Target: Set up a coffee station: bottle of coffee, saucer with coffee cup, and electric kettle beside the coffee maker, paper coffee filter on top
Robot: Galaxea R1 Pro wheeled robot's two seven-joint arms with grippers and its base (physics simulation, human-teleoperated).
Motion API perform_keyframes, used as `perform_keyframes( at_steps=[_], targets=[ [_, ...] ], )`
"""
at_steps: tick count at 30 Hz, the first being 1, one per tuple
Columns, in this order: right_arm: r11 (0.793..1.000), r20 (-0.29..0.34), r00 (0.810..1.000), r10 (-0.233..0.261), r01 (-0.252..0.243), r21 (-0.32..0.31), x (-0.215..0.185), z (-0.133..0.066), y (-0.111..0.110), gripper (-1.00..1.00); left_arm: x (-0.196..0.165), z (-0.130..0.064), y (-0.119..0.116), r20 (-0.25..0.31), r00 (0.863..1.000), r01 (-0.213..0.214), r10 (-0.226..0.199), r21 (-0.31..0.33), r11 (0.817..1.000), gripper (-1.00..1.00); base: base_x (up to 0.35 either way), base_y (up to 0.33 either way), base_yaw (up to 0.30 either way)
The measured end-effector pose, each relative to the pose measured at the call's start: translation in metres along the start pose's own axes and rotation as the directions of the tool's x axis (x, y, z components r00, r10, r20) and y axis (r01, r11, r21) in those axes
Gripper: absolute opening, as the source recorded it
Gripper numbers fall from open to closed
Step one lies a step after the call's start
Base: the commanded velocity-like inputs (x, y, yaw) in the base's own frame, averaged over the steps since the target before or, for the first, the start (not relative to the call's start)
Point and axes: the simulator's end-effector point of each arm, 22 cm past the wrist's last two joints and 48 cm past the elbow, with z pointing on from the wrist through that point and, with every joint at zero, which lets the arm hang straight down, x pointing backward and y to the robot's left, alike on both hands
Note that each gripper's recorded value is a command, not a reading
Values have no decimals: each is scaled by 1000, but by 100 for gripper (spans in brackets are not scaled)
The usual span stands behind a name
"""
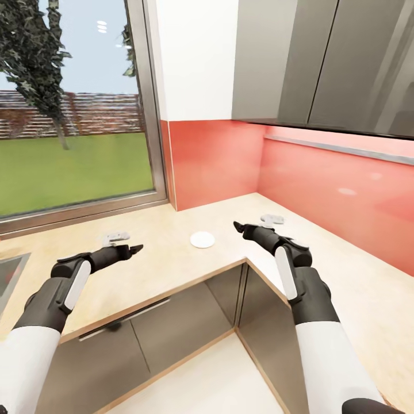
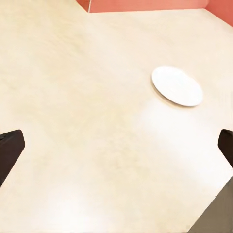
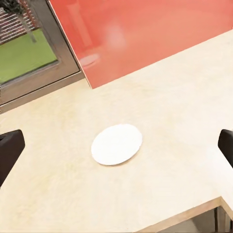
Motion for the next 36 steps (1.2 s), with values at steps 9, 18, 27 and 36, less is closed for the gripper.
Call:
perform_keyframes(
  at_steps=[9,18,27,36],
  targets=[
    [1000,-12,1000,1,-1,-20,6,0,4,100,5,2,2,-10,1000,9,-9,-1,1000,100,333,0,0],
    [1000,-23,1000,2,-2,-21,13,1,5,100,7,2,1,-12,1000,11,-11,0,1000,100,188,0,0],
    [1000,-87,996,20,-22,-18,43,7,3,100,24,7,5,-46,998,34,-34,-3,999,100,114,0,-137],
    [998,-155,987,47,-51,-23,75,16,9,100,32,10,7,-60,997,47,-48,-4,999,100,101,0,-6]
  ],
)
